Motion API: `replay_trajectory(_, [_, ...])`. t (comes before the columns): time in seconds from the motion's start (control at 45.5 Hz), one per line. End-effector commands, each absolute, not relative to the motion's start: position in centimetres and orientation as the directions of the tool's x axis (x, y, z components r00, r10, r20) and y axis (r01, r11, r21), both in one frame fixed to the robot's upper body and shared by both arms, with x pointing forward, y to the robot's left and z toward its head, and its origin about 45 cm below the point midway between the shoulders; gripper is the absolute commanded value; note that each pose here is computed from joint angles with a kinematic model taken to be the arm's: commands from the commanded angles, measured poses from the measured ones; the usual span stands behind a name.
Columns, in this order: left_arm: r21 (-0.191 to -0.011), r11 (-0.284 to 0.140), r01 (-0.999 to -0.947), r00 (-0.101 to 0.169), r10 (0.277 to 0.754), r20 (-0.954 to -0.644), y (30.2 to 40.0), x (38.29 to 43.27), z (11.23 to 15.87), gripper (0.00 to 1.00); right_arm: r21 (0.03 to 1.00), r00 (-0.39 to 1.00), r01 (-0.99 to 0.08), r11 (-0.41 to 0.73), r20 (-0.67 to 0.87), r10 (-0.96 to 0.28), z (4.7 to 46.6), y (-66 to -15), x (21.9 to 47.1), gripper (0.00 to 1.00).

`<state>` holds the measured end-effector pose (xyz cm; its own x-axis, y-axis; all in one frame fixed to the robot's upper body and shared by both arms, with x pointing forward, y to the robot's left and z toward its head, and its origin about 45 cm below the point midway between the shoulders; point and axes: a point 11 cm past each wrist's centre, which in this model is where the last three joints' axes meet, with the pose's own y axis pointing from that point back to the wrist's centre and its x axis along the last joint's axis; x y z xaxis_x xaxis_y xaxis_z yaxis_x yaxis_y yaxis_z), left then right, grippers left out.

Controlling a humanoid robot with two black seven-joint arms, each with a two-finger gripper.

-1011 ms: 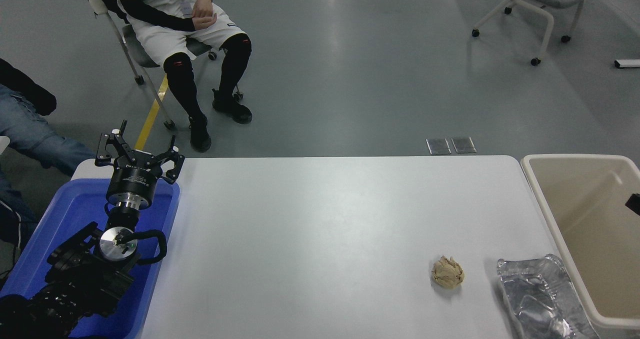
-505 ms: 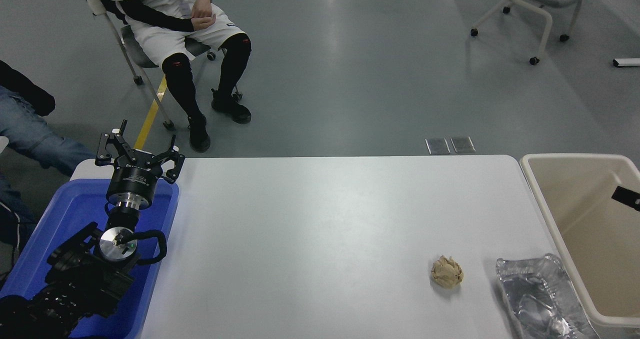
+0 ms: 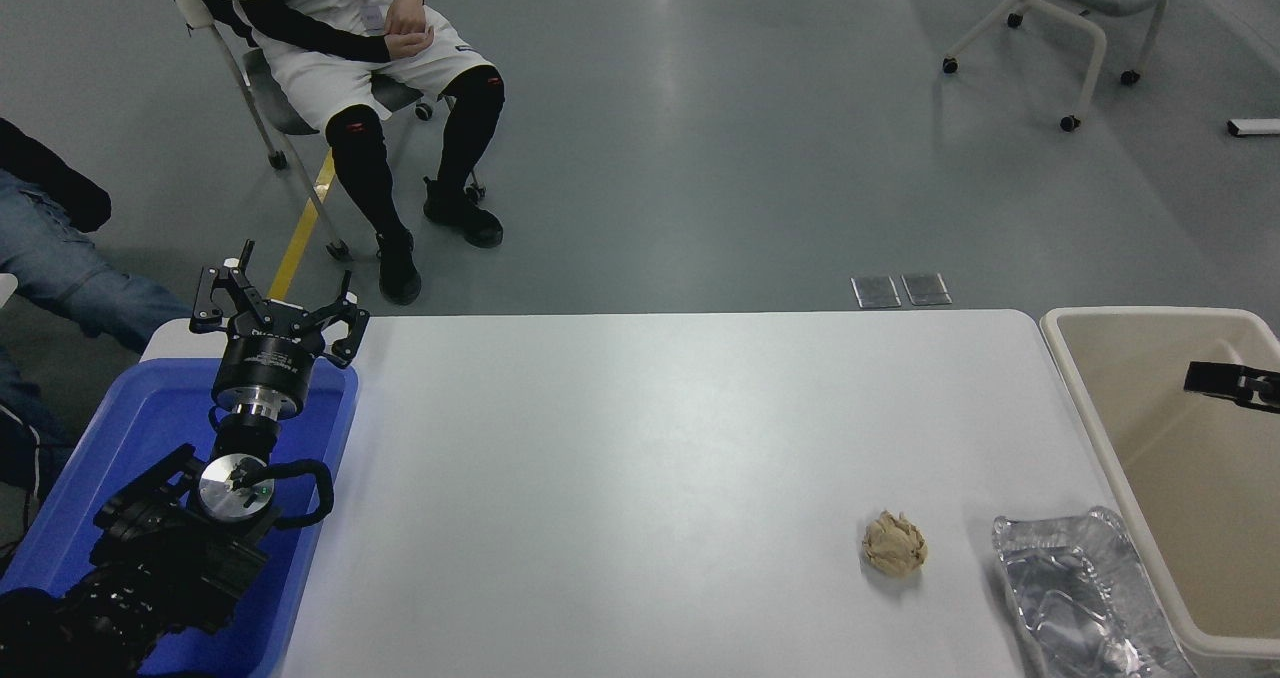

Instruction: Pick up paper cup place in dustbin

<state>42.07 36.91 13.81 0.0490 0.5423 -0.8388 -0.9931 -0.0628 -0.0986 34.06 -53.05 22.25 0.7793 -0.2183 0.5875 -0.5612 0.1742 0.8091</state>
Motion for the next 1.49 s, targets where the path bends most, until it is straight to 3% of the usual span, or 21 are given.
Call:
replay_trajectory(0.0, [-0.098, -0.063, -0.9932, 0.048, 0.543, -0.839, 36.91, 42.07, 13.81, 0.99, 0.886, 0.866, -0.441, 0.146, 0.462, -0.189, 25.6, -50.4, 35.3, 1.0])
replay_trajectory(0.22, [-0.099, -0.062, -0.9931, 0.05, 0.542, -0.839, 36.9, 42.07, 13.82, 0.99, 0.965, 0.949, -0.225, 0.136, 0.248, -0.194, 30.3, -47.0, 36.2, 1.0])
replay_trajectory(0.44, [-0.099, -0.064, -0.9931, 0.048, 0.542, -0.839, 36.93, 42.07, 13.82, 0.99, 0.983, 0.96, -0.17, 0.07, 0.181, -0.215, 33.0, -44.5, 36.8, 1.0])
replay_trajectory(0.615, [-0.098, -0.063, -0.9932, 0.048, 0.543, -0.839, 36.91, 42.07, 13.81, 0.99, 0.972, 0.963, -0.232, 0.036, 0.235, -0.131, 35.0, -40.6, 39.3, 1.0])
replay_trajectory(0.989, [-0.098, -0.063, -0.9932, 0.048, 0.543, -0.839, 36.91, 42.07, 13.81, 0.99, 0.957, 0.959, -0.283, -0.059, 0.282, -0.025, 36.2, -34.9, 41.6, 1.0])
replay_trajectory(1.253, [-0.097, -0.064, -0.9932, 0.047, 0.543, -0.838, 36.92, 42.07, 13.79, 0.99, 0.956, 0.955, -0.291, -0.046, 0.293, 0.051, 36.8, -33.6, 42.1, 1.0])
replay_trajectory(1.473, [-0.098, -0.063, -0.9932, 0.048, 0.543, -0.839, 36.91, 42.07, 13.81, 0.99, 0.949, 0.949, -0.31, -0.06, 0.313, 0.045, 37.0, -33.3, 42.7, 1.0])
